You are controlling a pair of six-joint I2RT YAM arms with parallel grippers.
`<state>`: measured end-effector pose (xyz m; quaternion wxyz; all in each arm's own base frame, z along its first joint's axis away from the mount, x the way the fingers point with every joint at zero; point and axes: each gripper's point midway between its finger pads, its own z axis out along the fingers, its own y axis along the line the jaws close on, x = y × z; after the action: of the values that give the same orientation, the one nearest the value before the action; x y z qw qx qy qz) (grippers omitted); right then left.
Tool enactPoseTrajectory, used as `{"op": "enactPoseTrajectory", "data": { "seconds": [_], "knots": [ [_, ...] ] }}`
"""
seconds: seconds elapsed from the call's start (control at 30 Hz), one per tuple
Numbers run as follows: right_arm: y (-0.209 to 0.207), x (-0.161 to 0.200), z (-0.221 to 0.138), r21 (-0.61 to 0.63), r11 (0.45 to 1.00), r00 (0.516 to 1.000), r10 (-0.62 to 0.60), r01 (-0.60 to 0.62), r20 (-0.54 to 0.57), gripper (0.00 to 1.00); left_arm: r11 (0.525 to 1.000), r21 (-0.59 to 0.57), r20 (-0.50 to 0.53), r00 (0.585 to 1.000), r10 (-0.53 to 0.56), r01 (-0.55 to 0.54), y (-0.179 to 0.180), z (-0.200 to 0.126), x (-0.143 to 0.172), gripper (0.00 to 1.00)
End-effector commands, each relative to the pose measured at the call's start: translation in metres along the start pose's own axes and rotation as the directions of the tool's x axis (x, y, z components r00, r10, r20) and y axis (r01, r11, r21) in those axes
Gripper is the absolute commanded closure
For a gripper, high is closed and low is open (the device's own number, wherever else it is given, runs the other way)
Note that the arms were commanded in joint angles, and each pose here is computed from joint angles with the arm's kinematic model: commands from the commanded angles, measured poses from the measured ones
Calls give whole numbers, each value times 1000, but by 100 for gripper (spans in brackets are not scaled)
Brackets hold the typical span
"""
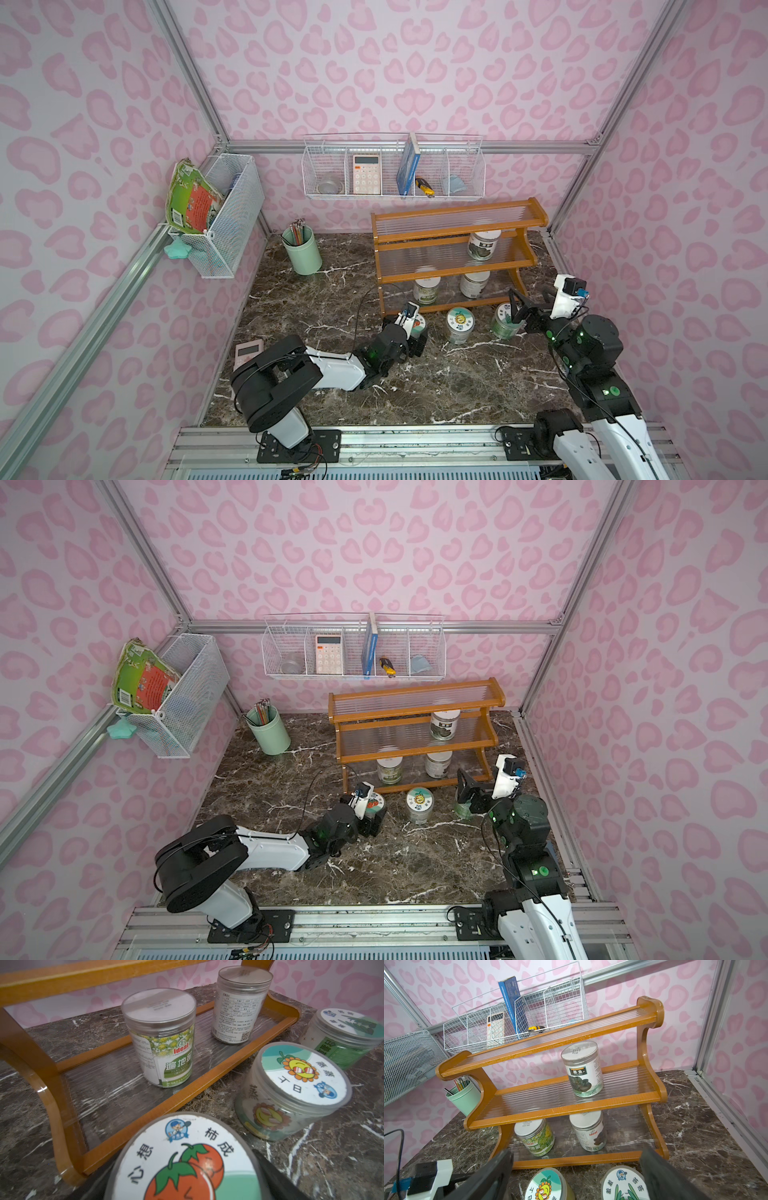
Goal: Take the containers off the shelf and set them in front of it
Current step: Place the container at the center of the board.
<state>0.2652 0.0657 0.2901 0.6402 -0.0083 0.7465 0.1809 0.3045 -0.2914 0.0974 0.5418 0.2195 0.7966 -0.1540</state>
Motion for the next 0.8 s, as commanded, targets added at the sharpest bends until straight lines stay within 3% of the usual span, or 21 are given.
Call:
{"op": "enactPoseTrajectory", "data": {
  "seconds": [0.0, 0.77],
  "knots": [
    [-1, 0, 0, 6, 1000, 1000, -8, 7, 9, 1, 1000, -14, 78, 997, -24, 26, 3, 1, -19, 28],
    [-1, 5, -1, 1, 1000, 1000, -8, 8, 4, 1, 996, -81, 8, 999, -43, 44, 17, 9, -1, 7]
  ]
}}
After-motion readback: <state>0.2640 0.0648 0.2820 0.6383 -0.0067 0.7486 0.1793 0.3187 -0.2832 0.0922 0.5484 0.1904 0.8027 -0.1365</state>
